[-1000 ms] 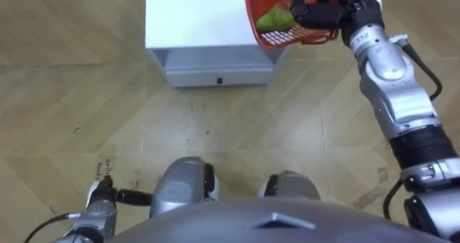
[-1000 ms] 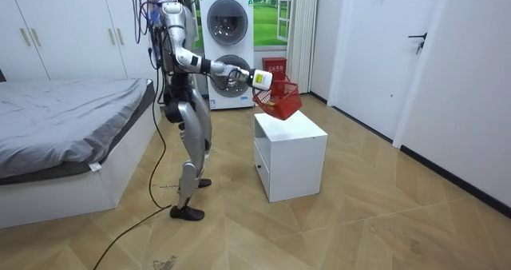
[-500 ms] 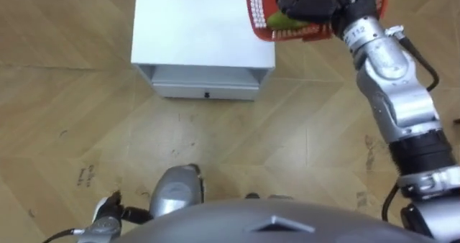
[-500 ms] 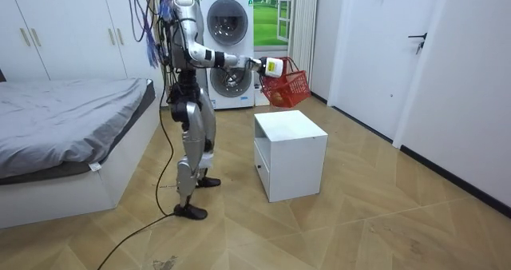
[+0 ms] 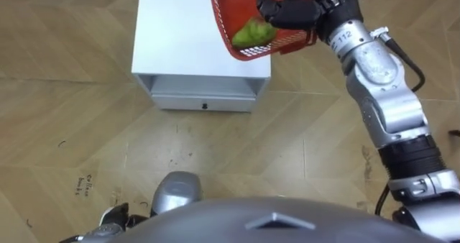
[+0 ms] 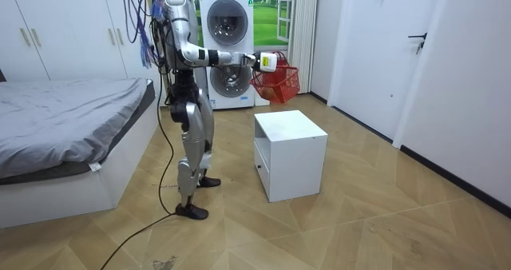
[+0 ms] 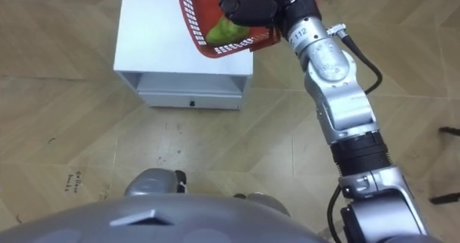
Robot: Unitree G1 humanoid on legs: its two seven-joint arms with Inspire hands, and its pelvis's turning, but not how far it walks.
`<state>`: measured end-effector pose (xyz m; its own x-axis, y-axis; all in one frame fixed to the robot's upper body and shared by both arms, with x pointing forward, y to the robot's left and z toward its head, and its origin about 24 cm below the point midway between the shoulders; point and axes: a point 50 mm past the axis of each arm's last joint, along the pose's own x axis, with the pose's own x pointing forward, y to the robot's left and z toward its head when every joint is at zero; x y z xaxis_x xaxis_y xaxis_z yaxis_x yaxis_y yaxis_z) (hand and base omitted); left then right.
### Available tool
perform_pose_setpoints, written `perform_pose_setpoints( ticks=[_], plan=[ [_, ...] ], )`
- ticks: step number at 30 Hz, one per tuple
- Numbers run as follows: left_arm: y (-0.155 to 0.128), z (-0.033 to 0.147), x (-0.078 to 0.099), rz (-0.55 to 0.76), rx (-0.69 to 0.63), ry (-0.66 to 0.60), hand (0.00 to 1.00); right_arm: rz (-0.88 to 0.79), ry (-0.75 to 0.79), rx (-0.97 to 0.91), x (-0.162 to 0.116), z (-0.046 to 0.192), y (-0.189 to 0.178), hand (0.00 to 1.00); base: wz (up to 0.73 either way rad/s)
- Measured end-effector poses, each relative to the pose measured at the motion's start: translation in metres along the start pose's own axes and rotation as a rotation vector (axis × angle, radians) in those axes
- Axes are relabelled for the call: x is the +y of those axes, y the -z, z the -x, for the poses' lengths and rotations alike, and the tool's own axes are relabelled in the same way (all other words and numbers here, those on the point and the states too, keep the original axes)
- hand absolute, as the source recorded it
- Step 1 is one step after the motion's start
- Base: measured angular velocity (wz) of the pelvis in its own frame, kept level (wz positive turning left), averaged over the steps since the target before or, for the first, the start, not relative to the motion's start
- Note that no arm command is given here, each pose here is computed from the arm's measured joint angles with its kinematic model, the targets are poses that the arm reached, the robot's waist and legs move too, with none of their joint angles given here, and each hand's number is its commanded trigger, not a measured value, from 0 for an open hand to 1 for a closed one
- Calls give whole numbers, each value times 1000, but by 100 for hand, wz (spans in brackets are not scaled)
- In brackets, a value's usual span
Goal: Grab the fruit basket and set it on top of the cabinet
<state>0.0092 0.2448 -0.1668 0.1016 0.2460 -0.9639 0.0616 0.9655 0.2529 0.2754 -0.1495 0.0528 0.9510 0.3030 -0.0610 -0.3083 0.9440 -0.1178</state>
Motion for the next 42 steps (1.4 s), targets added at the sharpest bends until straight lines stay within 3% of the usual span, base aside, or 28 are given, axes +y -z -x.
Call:
perform_pose_setpoints(
  ticks=[8,17,22,30,42],
  plan=[
    [-9,0,-2,-30,-28,15,0,-9,-1,54,4,5,15,100,4],
    [-25,-1,17,-54,-83,-36,0,-53,1,166,9,7,42,100,7],
    [-34,0,15,-100,-114,-62,0,-86,15,191,9,8,48,100,38],
    [-14,0,7,-120,-66,-21,0,-90,33,302,1,8,72,100,20],
    [8,1,4,-126,6,9,0,-101,121,334,-13,-10,73,100,14]
  ],
)
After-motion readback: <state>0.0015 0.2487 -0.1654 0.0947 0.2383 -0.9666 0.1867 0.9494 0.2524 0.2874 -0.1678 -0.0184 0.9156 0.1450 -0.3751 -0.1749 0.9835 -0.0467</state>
